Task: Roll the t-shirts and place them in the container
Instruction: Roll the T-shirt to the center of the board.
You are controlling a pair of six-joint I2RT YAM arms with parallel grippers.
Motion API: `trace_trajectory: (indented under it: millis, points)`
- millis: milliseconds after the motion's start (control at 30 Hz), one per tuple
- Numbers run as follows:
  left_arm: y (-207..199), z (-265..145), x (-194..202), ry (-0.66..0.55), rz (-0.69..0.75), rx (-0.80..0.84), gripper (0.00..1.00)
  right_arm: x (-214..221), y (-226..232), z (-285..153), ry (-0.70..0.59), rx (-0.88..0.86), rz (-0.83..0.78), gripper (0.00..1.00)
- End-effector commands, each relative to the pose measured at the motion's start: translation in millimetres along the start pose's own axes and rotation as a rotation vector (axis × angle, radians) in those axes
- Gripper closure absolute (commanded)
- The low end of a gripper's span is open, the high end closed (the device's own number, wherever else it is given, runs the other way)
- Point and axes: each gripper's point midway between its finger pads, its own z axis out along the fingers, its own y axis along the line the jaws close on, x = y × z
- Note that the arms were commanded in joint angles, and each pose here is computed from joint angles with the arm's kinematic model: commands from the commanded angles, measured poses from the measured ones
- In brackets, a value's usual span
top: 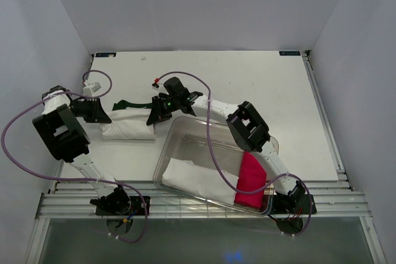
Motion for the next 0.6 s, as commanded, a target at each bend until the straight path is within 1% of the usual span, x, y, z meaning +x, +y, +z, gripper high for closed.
trace_trajectory:
  millis: [0, 33, 100, 133, 200, 333, 367, 433, 567]
  points:
    - [-6, -16, -23, -0.062, 0.089, -0.038, 0.72, -13, 11, -6, -0.029, -0.041, -0.002, 0.92]
    - [-7, -19, -22, -0.054, 0.086, -0.039, 0.66, -17, 8, -11, -0.039, -0.035, 0.017, 0.92]
    - [-9, -26, -23, -0.055, 0.139, -0.033, 0.54, -18, -1, -17, -0.046, -0.019, 0.038, 0.92]
    - [-12, -32, -18, -0.049, 0.133, -0.023, 0.47, -25, -5, -22, -0.061, -0.013, 0.044, 0.92]
    - [-12, -37, -14, -0.041, 0.168, -0.022, 0.44, -32, -5, -27, -0.077, -0.018, 0.042, 0.92]
    - [-16, -39, 1, -0.024, 0.14, 0.001, 0.44, -38, -3, -21, -0.09, -0.049, 0.039, 0.92]
    - [-18, -38, 2, -0.024, 0.14, 0.009, 0.44, -38, -2, -20, -0.084, -0.062, 0.058, 0.92]
    - [-23, -37, 5, -0.037, 0.145, 0.029, 0.43, -36, -4, -17, -0.084, -0.062, 0.064, 0.92]
    - [-43, -23, 12, -0.093, 0.1, 0.109, 0.43, -38, -5, -19, -0.095, -0.058, 0.06, 0.92]
